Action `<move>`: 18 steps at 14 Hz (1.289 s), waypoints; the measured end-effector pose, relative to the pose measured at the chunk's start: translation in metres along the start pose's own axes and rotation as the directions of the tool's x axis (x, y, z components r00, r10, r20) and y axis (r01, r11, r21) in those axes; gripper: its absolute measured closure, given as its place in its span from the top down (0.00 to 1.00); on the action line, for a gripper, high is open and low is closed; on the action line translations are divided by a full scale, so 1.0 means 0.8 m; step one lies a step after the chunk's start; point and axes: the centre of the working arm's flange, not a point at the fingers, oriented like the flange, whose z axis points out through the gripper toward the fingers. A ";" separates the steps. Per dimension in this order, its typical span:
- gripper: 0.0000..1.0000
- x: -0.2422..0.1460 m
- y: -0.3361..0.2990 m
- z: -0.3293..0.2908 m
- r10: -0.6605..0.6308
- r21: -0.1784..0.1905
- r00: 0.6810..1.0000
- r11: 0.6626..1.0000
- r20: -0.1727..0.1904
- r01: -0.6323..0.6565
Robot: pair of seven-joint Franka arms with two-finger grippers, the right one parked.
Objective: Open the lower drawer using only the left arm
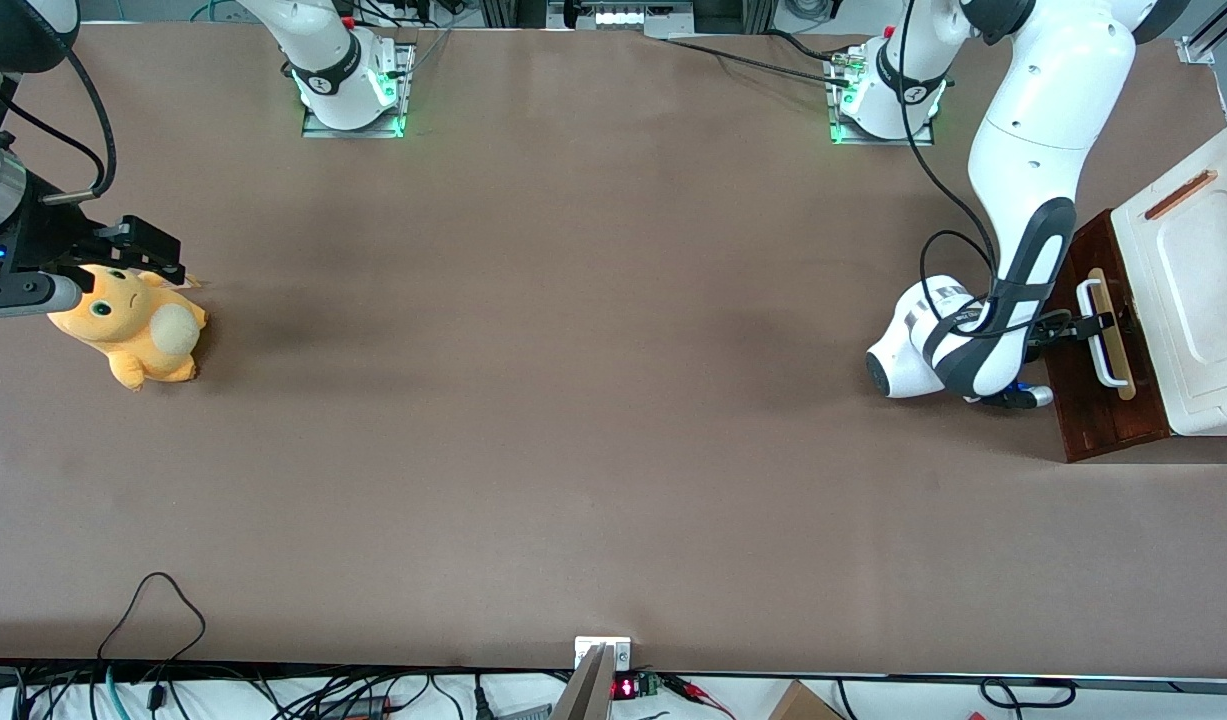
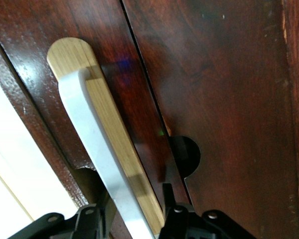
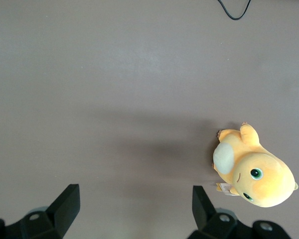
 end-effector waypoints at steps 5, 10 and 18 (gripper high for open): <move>0.36 0.000 -0.004 0.003 -0.037 0.029 0.999 0.999 0.006 0.037; 0.31 0.000 -0.003 0.003 -0.041 0.031 0.999 0.999 0.004 0.040; 0.29 0.000 0.000 0.003 -0.037 0.031 0.999 0.999 0.004 0.037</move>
